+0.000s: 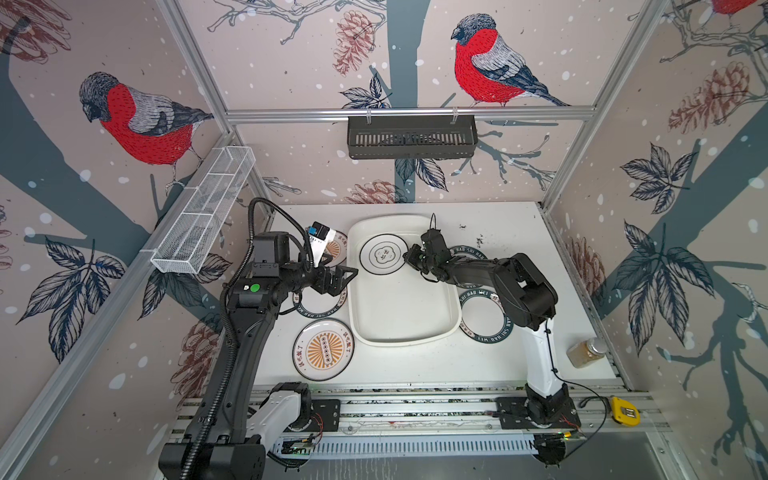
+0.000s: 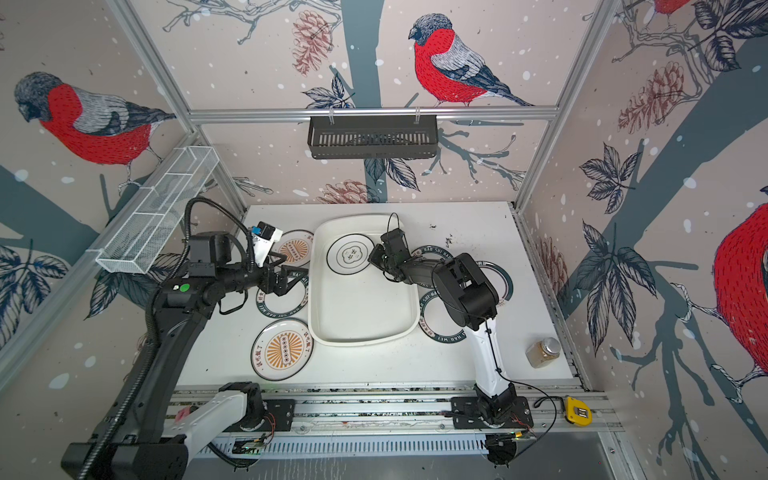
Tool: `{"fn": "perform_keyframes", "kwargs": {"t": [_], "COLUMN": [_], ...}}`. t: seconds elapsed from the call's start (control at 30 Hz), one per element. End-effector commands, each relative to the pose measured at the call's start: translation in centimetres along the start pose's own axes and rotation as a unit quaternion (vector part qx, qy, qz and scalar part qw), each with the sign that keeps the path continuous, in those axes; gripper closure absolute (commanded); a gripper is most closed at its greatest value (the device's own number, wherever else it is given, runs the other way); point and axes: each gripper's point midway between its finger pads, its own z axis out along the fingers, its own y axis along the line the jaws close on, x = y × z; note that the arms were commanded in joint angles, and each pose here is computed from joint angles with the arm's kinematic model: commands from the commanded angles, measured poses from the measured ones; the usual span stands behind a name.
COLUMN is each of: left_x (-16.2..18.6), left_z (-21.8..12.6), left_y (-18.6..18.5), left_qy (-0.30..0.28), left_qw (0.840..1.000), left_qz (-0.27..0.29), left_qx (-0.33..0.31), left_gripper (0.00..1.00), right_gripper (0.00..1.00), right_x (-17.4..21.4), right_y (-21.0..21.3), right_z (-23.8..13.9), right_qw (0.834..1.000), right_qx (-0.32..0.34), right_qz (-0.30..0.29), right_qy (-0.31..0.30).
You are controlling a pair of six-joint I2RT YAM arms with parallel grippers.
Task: Place the plates into the plastic bin on the countertop
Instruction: 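Lower the small plate into the bin and open the right gripper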
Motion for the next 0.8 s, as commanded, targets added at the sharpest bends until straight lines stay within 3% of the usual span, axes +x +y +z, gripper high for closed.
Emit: {"fn": "perform_keyframes", "kwargs": {"t": [0.0,0.2,0.43,0.63,0.77], "left_x": [-0.5,-0.6,-0.7,-0.8,-0.7], "left_z": [-0.1,-0.2,-0.2,-0.2,-0.1], "left_y": [-0.7,-0.7,-0.7,-0.6,-0.6], "left_qy": [-0.015,-0.016,-0.017,-0.017,-0.016], "left_qw": [1.0,1.0,1.0,1.0,1.0], "left_qz": [0.01,0.013,0.012,0.012,0.011], "left_qx": [0.017,0.016,0.018,0.015,0.015], "left_gripper": [0.02,0.03,0.02,0.03,0.03], "right_gripper": [0.85,0.82,0.68,0.55,0.53], "right_x": [-0.6,-0.1,0.4,0.4,-0.1], "right_y": [0.7,0.2,0.4,0.1,0.2], "right_z": [0.3,0.8,1.1,1.0,0.5], "right_qw": [1.0,1.0,1.0,0.999,0.997], "right_qx": [-0.012,-0.012,-0.014,0.019,0.061], "right_qz": [-0.006,-0.003,-0.007,-0.026,-0.057], "right_qy": [-0.007,0.0,0.008,0.004,-0.005]}}
